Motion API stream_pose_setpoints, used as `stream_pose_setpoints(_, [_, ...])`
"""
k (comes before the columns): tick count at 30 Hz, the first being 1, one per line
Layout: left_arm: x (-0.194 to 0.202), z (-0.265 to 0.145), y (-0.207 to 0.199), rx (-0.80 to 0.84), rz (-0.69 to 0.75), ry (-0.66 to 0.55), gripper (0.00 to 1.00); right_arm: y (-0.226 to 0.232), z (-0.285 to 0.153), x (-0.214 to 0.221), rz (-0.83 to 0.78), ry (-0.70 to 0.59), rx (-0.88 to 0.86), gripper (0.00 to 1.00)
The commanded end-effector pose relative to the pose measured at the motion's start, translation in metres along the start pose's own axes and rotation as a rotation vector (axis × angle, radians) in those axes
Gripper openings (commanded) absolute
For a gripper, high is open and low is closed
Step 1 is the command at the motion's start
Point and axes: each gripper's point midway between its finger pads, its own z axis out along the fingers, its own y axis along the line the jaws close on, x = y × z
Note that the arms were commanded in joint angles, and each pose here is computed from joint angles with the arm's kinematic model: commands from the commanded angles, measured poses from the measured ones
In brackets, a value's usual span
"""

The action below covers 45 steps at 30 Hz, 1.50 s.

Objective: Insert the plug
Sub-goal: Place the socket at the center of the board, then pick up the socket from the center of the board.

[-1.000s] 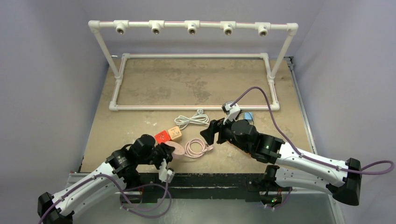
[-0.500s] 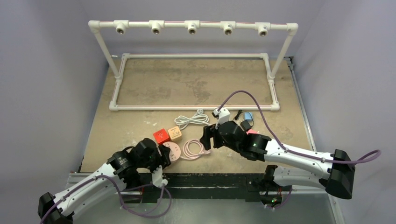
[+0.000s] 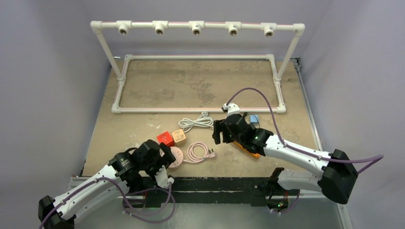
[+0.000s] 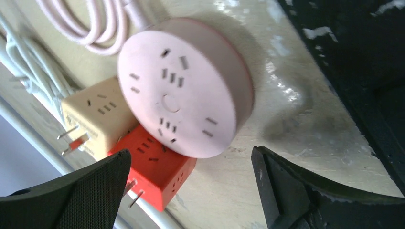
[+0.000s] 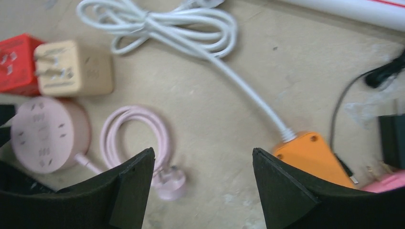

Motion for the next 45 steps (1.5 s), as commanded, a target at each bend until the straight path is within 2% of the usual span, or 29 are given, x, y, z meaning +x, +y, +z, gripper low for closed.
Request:
stream_pose_setpoints(1, [-0.003, -0.022, 0.043, -0.098, -0.260, -0.011, 0.97, -0.015, 0.013, -0.049, -0.015, -0.086, 0.033, 0.77])
stream_pose_setpoints(7, [-0.013, -0.044, 0.090, -0.242, -0.522, -0.091, 0.99, 0.005, 0.059, -0.067, -0.185, -0.070, -0.006, 0.84])
stream_pose_setpoints(12, [-0.024, -0.066, 0.125, -0.367, -0.723, -0.187, 0.99, 0.026, 0.086, -0.072, -0.401, -0.066, -0.118, 0.84])
stream_pose_setpoints(16, [-0.025, -0.080, 0.146, -0.467, -0.827, -0.238, 0.99, 0.045, 0.095, -0.076, -0.550, -0.096, -0.234, 0.83])
stream_pose_setpoints(21, [-0.026, -0.092, 0.161, -0.513, -0.891, -0.270, 0.99, 0.059, 0.112, -0.072, -0.620, -0.092, -0.311, 0.82])
stream_pose_setpoints(33, [-0.028, -0.099, 0.166, -0.531, -0.925, -0.288, 0.99, 0.060, 0.168, -0.055, -0.662, -0.011, -0.299, 0.73])
stream_pose_setpoints(36, [-0.027, -0.100, 0.167, -0.536, -0.921, -0.283, 0.99, 0.062, 0.175, -0.050, -0.664, 0.010, -0.311, 0.68])
stream_pose_setpoints(42, [-0.025, -0.104, 0.176, -0.573, -0.937, -0.294, 0.99, 0.055, 0.184, -0.032, -0.657, 0.073, -0.299, 0.52])
stream_pose_setpoints(43, [-0.025, -0.105, 0.178, -0.577, -0.941, -0.299, 0.99, 0.054, 0.185, -0.029, -0.657, 0.084, -0.298, 0.47])
stream_pose_setpoints(44, [-0.026, -0.107, 0.181, -0.587, -0.948, -0.306, 0.99, 0.053, 0.185, -0.027, -0.655, 0.092, -0.296, 0.37])
stream_pose_setpoints(45, [-0.026, -0.108, 0.184, -0.594, -0.956, -0.313, 0.99, 0.053, 0.185, -0.026, -0.638, 0.099, -0.293, 0.23])
